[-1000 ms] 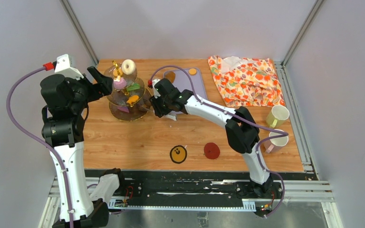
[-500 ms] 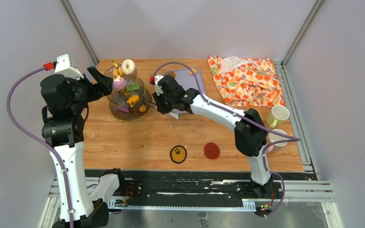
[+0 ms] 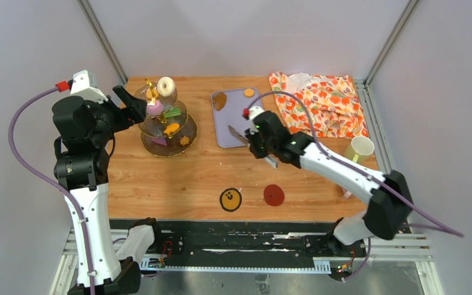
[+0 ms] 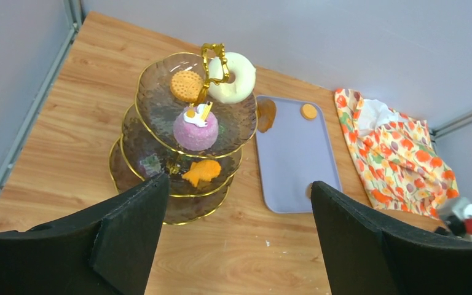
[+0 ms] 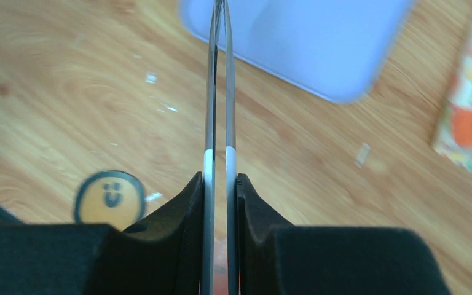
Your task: Serve the afternoon tea
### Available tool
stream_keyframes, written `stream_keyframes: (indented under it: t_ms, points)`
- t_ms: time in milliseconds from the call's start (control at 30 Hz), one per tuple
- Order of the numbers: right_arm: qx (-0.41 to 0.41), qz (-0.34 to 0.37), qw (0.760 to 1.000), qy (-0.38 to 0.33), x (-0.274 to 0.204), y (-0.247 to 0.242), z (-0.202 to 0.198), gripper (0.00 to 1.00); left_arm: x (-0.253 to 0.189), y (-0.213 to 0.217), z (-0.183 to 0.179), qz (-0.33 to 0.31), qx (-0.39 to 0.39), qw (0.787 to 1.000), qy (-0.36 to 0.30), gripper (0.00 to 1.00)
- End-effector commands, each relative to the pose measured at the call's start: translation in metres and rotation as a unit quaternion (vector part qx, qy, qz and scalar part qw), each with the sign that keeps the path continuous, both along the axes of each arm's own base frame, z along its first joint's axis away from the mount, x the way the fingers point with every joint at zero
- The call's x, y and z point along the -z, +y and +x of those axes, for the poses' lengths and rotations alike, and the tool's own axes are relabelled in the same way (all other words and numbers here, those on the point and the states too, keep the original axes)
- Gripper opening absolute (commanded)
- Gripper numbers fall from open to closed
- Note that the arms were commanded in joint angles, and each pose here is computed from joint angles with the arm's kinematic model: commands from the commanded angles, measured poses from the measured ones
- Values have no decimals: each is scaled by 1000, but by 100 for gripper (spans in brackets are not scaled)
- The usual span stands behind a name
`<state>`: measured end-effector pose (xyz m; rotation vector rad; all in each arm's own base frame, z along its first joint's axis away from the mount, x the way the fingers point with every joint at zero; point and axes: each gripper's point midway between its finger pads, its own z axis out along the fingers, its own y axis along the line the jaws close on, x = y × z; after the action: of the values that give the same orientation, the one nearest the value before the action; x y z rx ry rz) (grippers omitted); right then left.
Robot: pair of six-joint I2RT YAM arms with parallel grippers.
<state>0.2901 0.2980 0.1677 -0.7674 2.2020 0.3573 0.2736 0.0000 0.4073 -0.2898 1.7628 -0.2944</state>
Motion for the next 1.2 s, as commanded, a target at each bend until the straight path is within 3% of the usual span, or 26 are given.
stream_keyframes:
  t_ms: [0, 233, 433, 700, 867, 1167]
  points:
    - [111, -1, 993, -31, 4, -79, 10, 2, -7, -9, 0, -18, 15, 1000, -11, 90]
    - [216, -28, 976, -25, 41, -164, -18, 7, 11, -48, 5, 19, 68, 997, 17, 90]
    - [254, -32, 967, -14, 58, -191, -28, 10, 22, -101, 10, 86, 116, 989, 36, 90]
    - [271, -38, 962, -9, 85, -194, -8, 15, 50, -158, 14, 161, 165, 971, 69, 92]
    - [267, -24, 963, -14, 91, -181, 23, 17, 79, -161, 20, 180, 165, 964, 100, 93]
    - [231, -34, 972, 2, 115, -168, 76, 23, 94, -157, 21, 204, 164, 959, 111, 95]
